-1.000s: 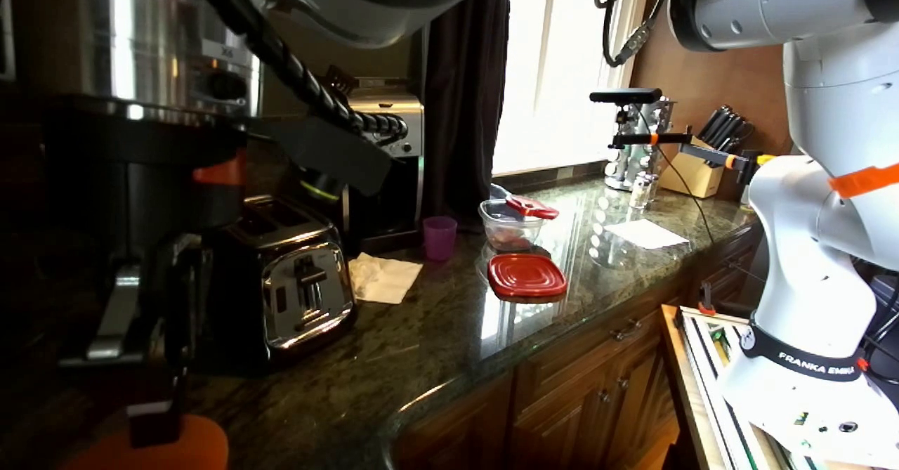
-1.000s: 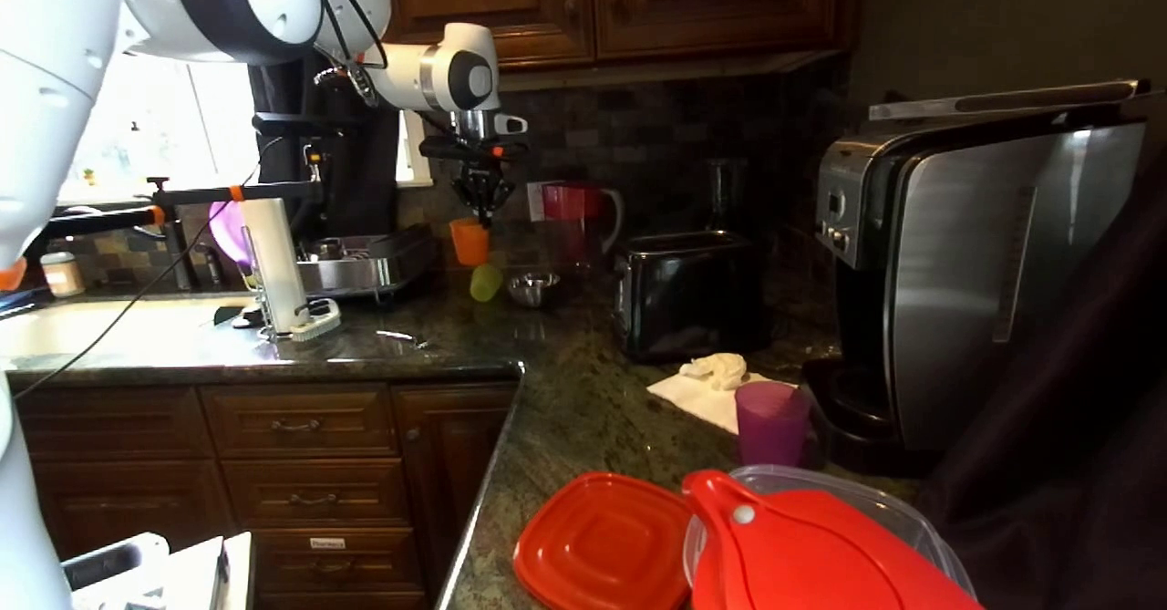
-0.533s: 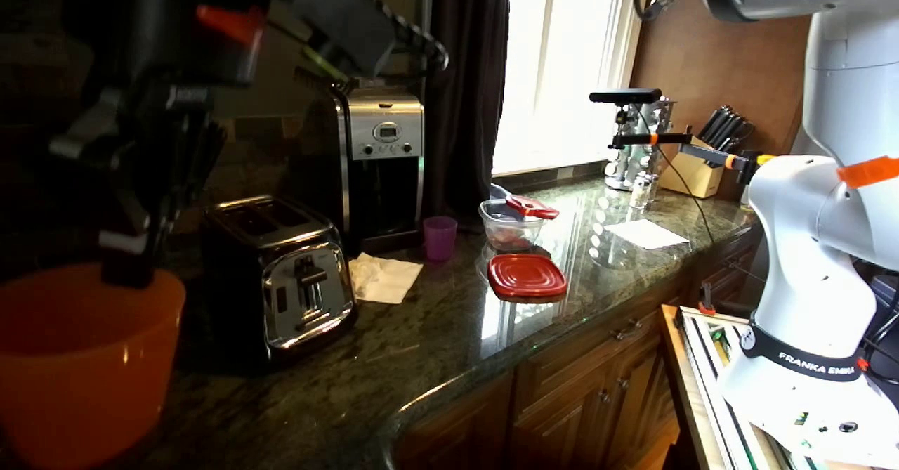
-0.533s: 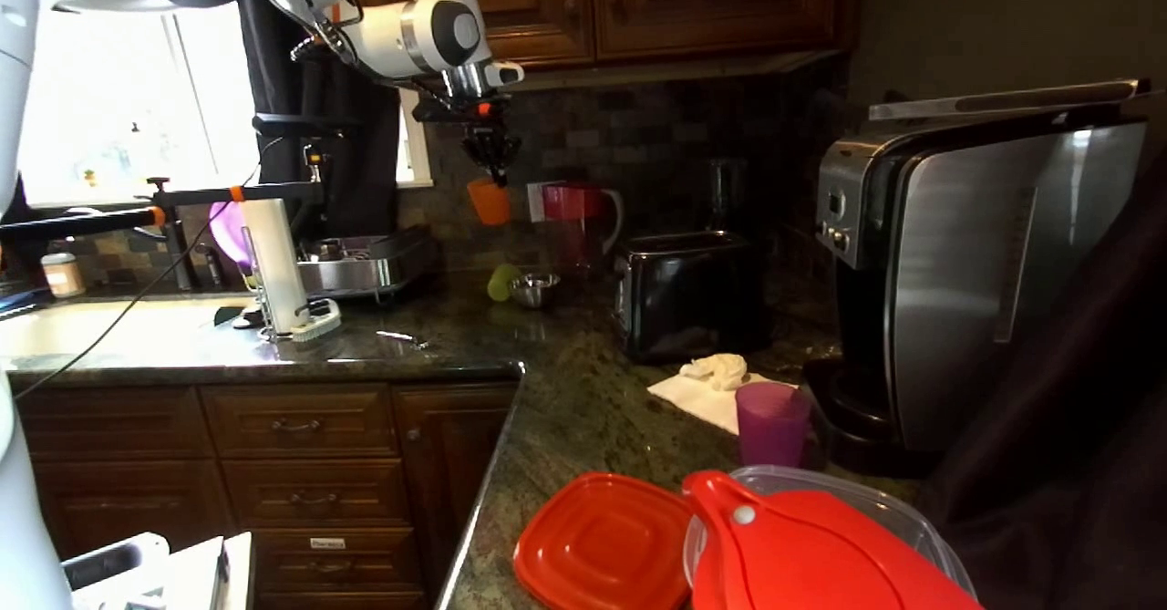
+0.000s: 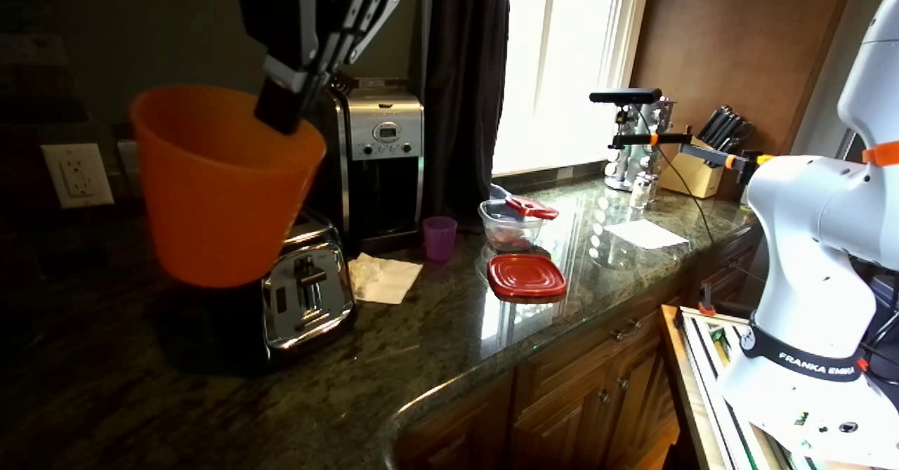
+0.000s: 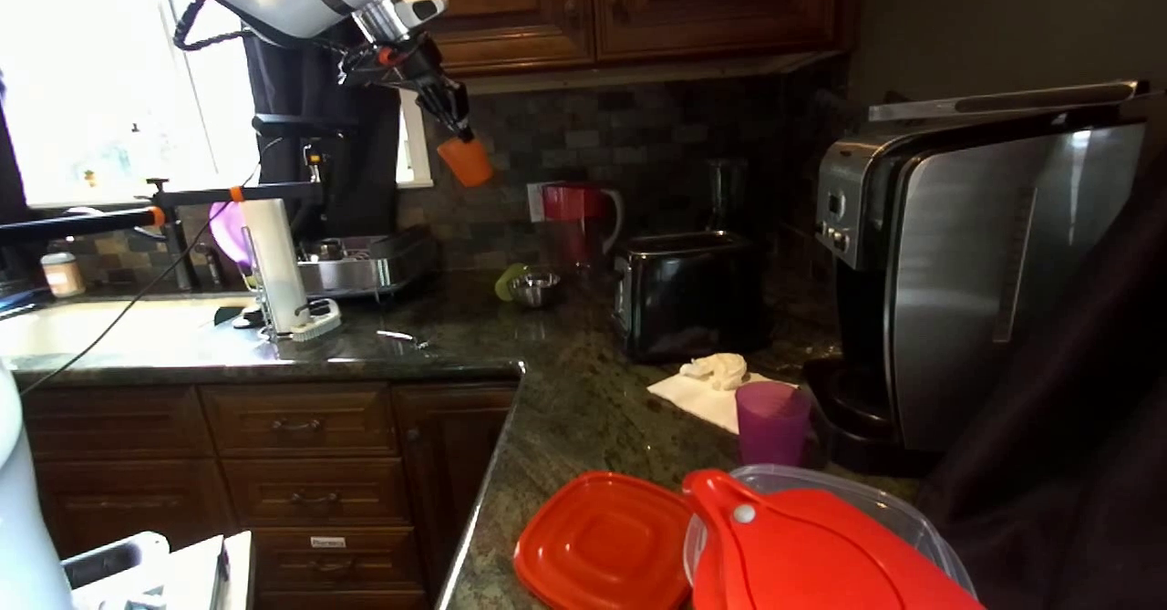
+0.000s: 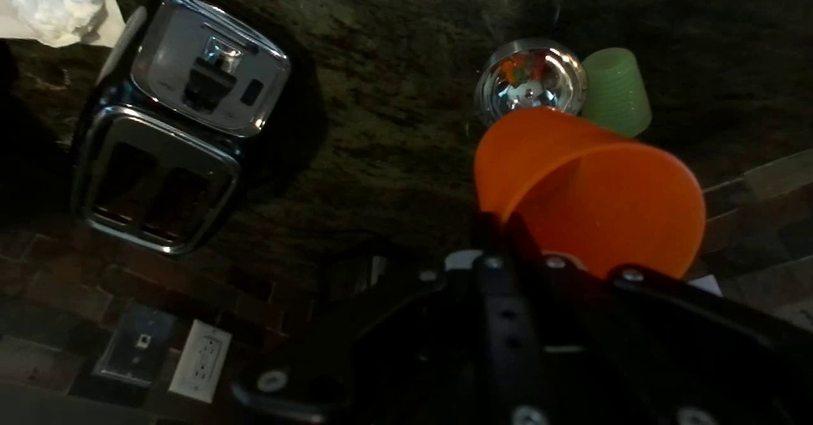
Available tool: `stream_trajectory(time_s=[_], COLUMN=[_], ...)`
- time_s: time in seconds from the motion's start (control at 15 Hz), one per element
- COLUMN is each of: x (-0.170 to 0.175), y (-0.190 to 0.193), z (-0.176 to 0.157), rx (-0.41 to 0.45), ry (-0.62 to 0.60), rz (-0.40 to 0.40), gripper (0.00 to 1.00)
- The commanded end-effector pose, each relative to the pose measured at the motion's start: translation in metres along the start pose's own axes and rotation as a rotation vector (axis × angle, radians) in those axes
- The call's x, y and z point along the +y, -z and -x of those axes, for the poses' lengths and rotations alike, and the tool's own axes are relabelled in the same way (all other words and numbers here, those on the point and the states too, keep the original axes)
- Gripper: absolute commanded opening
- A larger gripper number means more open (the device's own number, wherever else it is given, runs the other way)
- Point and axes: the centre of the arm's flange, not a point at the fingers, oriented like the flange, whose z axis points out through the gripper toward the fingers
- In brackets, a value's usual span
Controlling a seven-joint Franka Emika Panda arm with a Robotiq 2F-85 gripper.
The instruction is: Move the orange cup
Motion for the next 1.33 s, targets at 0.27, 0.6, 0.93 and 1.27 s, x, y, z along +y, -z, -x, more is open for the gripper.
stream_trajectory(time_s=[0.27,0.6,0.93,1.27], x=[0.065,0.158,0.238,0.309], y=[0.051,0.117,0.107,0.054], z=[-0.006,0.007,0.033,0.063], rx=[0.123,0.233,0.203,0.077], ry=[-0.163,-0.409,-0.669,-0.924], rz=[0.084,0.137,0.200,0.193], gripper=[0.01,0.01,0.01,0.01])
